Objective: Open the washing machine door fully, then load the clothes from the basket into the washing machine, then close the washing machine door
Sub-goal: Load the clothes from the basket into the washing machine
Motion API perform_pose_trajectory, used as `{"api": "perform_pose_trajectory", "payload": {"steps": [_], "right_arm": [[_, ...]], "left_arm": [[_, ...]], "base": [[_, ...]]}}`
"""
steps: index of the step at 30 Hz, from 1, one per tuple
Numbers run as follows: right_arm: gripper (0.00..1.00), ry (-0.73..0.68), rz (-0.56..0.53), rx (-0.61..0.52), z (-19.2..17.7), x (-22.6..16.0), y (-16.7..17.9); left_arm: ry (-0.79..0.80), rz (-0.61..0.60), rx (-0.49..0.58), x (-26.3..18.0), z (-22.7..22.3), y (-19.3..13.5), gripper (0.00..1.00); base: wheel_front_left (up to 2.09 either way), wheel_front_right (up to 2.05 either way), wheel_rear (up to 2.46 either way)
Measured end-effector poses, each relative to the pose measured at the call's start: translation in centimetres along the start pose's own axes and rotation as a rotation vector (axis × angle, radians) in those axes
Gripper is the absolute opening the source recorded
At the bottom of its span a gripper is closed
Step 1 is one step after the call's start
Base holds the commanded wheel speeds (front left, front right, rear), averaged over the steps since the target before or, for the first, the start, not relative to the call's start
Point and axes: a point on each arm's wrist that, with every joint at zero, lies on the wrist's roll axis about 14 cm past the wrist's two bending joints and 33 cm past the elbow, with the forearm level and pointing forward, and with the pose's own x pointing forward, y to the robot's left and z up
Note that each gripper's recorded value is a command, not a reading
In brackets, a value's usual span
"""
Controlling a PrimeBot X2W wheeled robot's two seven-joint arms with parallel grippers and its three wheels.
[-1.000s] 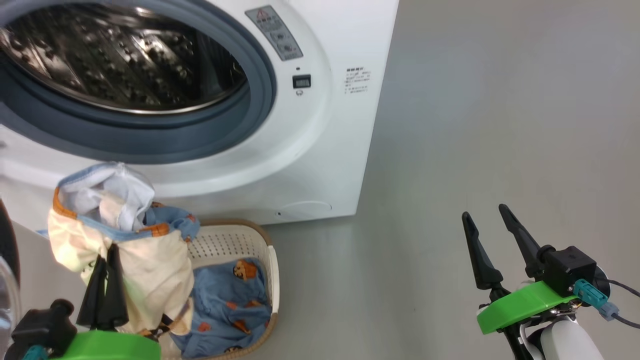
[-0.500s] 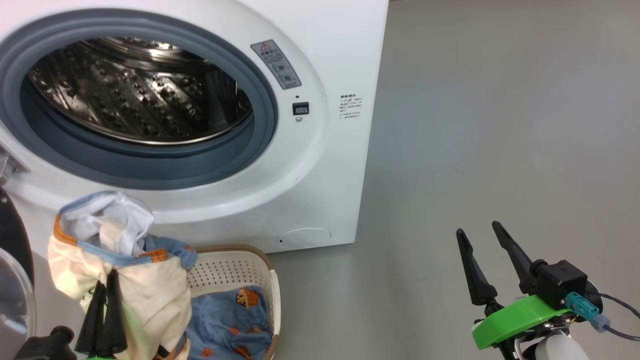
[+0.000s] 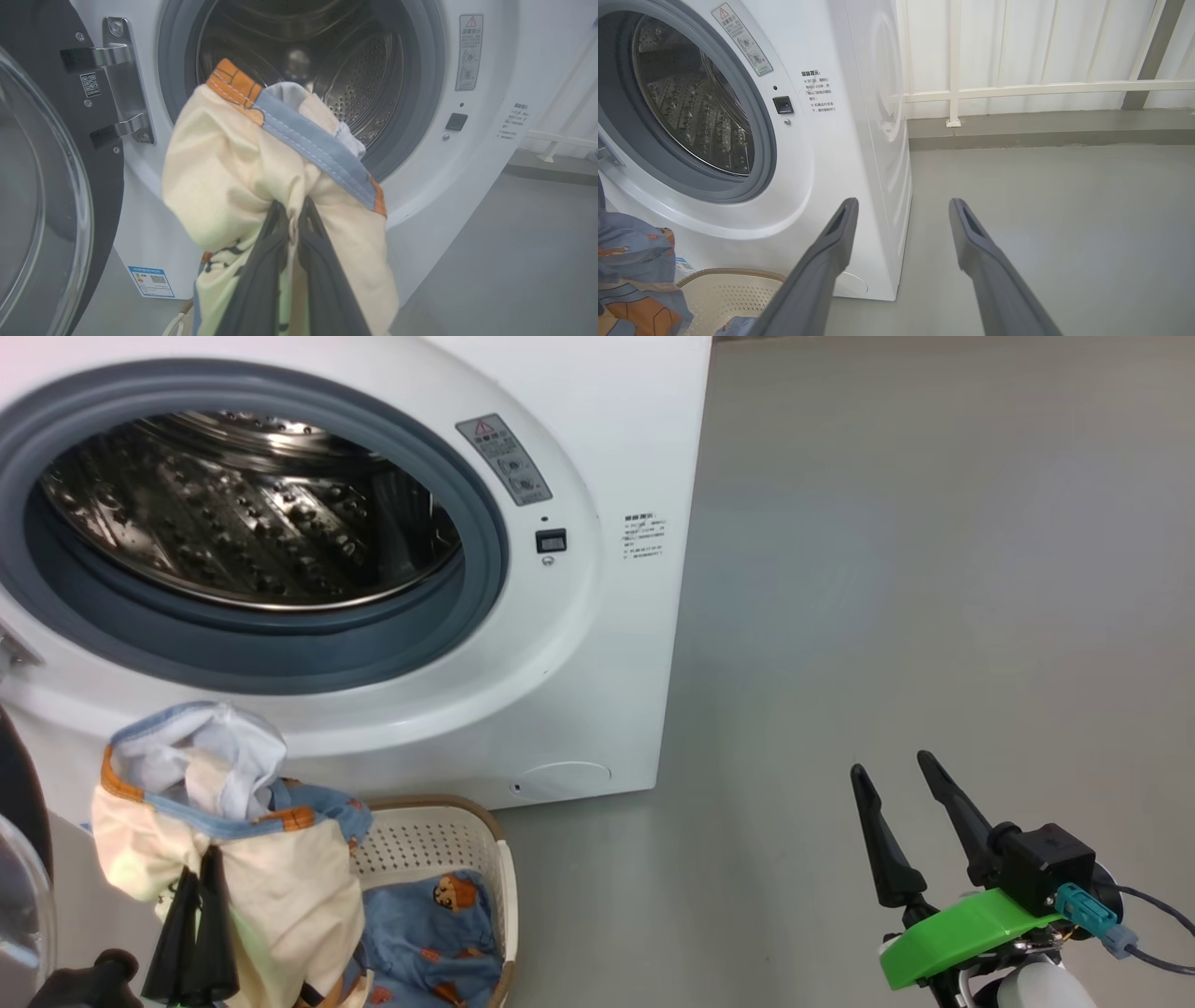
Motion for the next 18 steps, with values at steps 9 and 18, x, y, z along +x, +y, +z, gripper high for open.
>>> {"api": "perform_pose_trajectory", "payload": {"steps": [9,18], "right_arm": [[1.00,0.054,-0.016,0.003,-2.0,0.3,-0.6],[1.00,0.082,-0.039,-0.005,-3.3,1.7,-1.7]], "left_arm": [[-0.012,-0.033,-0.012,3.5,-0.3,-1.2,0.00],[-0.055,-0.063,-0.019,10.1,-0.3,-2.4,0.00]], "base": [[0.00,0.00,0.00],[0.00,0.00,0.00]]}}
